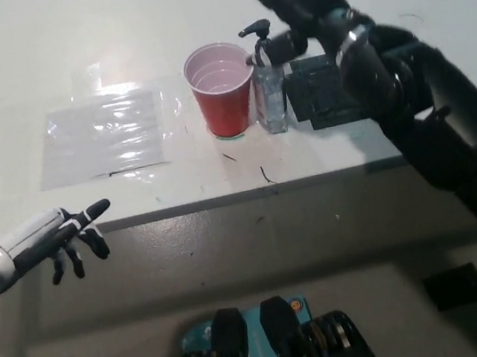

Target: The robot uses its right hand to press the hand soap kept in the middle of the table to get liquid hand soap out

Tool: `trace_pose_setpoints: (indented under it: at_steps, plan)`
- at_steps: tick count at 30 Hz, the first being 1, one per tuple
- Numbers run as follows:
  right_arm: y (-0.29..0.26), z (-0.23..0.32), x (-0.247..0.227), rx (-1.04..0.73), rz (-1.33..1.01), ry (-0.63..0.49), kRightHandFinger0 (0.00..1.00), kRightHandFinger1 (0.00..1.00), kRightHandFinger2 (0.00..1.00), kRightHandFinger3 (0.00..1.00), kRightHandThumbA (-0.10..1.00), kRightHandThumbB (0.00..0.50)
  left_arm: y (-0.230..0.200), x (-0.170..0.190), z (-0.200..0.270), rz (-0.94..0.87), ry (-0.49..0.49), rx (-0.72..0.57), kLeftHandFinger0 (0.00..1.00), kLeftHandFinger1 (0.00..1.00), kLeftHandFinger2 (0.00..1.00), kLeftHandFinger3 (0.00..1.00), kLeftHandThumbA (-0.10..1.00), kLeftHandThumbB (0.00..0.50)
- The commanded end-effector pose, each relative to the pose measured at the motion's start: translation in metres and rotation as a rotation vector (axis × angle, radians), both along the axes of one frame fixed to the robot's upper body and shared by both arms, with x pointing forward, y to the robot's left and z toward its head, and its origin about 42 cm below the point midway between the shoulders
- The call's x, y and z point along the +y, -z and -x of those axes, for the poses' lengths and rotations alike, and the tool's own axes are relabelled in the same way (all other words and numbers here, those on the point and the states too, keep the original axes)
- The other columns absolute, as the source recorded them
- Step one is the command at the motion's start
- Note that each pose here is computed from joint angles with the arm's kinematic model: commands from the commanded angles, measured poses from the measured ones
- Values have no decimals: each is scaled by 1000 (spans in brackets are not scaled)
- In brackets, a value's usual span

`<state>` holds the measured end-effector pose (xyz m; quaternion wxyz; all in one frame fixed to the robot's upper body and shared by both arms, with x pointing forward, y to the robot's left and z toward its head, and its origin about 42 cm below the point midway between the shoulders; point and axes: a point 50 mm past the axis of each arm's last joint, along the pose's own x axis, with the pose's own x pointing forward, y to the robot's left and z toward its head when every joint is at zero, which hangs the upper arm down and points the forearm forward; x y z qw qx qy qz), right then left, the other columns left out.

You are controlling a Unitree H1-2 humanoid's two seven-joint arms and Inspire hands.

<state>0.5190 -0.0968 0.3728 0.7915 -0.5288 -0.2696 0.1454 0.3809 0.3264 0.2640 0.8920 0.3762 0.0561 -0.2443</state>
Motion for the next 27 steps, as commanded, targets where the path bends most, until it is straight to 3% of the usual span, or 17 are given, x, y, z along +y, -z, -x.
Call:
trace_pose_setpoints:
  at_steps: [1,3,16,25,27]
  plan:
    - [-52,4,2,-77,-30,-19,1000,1000,1000,1000,1000,482,-17,9,4,-9,-9,-30,254,359,523,741,1000,179]
    - [-54,7,-8,-91,-62,-3,1000,1000,1000,1000,1000,500,-17,9,3,-23,-1,-38,227,331,499,724,1000,191]
    - [-59,34,-85,-68,-169,89,1000,1000,1000,1000,1000,500,-8,17,9,-7,-36,-35,186,320,487,724,1000,187]
    - [-17,73,-162,7,-299,146,1000,1000,1000,1000,1000,500,-3,21,13,2,-47,-27,244,355,522,760,1000,207]
    - [-4,81,-171,32,-338,157,1000,1000,1000,1000,1000,474,-3,21,13,1,-46,-28,224,341,513,761,1000,222]
